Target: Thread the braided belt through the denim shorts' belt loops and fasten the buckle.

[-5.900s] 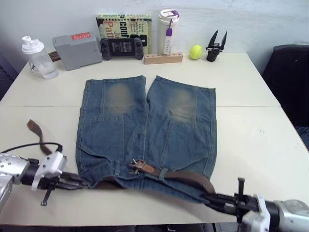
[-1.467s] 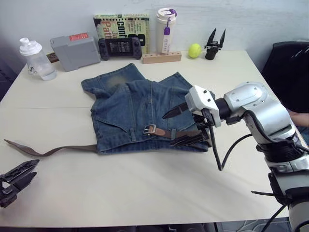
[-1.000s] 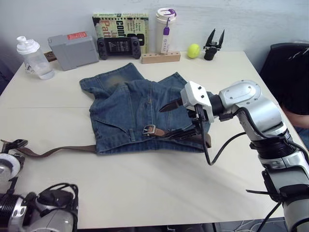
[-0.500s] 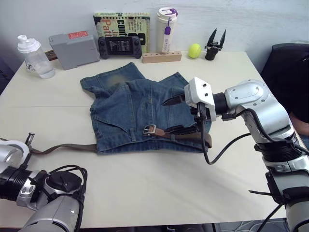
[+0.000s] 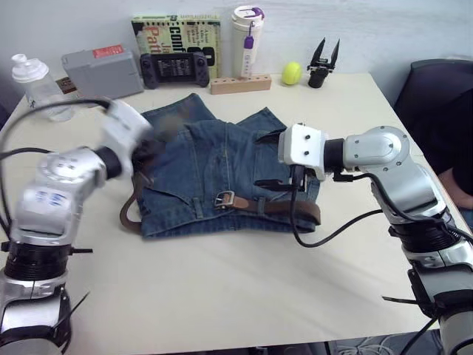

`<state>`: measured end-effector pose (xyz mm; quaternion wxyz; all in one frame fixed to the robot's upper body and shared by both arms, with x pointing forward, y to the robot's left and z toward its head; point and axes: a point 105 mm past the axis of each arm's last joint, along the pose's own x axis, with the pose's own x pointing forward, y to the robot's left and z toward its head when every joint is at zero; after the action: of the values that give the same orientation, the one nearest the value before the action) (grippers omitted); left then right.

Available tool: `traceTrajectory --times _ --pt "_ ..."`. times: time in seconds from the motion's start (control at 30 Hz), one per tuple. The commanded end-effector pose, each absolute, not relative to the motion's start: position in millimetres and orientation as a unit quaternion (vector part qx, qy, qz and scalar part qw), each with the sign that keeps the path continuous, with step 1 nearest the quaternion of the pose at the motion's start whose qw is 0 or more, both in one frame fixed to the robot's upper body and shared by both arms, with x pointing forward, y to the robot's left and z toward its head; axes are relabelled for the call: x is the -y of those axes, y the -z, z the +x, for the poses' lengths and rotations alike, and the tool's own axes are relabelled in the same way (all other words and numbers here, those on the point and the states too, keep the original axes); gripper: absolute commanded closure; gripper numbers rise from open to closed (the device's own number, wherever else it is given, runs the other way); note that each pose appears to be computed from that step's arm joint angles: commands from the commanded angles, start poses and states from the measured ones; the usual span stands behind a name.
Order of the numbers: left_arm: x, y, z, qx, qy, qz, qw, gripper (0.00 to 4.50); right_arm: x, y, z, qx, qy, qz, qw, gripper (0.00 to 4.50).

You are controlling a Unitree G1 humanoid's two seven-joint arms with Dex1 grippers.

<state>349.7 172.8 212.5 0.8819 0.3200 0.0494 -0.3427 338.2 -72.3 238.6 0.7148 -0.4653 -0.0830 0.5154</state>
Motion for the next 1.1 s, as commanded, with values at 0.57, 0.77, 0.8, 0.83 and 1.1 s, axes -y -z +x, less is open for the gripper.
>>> traceTrajectory --times 0.57,0.77,0.8,0.83,1.1 --pt "-130.9 -223.1 349.8 0.004 0.496 0.426 0.757 4.50 32.1 -233.4 334.0 0.165 -0.487 -0.515 0.686 2.10" --pt "-141.8 -230.0 348.0 -0.015 0.484 0.361 0.797 4.50 29.5 -230.5 334.3 0.175 -0.488 -0.515 0.683 4.41" --pt "-143.7 -234.9 343.6 -0.023 0.491 0.312 0.813 4.08 29.3 -229.9 334.6 0.176 -0.488 -0.514 0.683 4.47" --pt "-144.1 -238.2 339.7 -0.028 0.498 0.278 0.821 3.63 29.5 -229.3 334.8 0.177 -0.488 -0.514 0.683 4.50" --pt "-220.8 -260.7 284.4 -0.178 0.429 -0.065 0.884 0.75 23.9 -215.8 340.6 0.218 -0.473 -0.547 0.655 4.50"
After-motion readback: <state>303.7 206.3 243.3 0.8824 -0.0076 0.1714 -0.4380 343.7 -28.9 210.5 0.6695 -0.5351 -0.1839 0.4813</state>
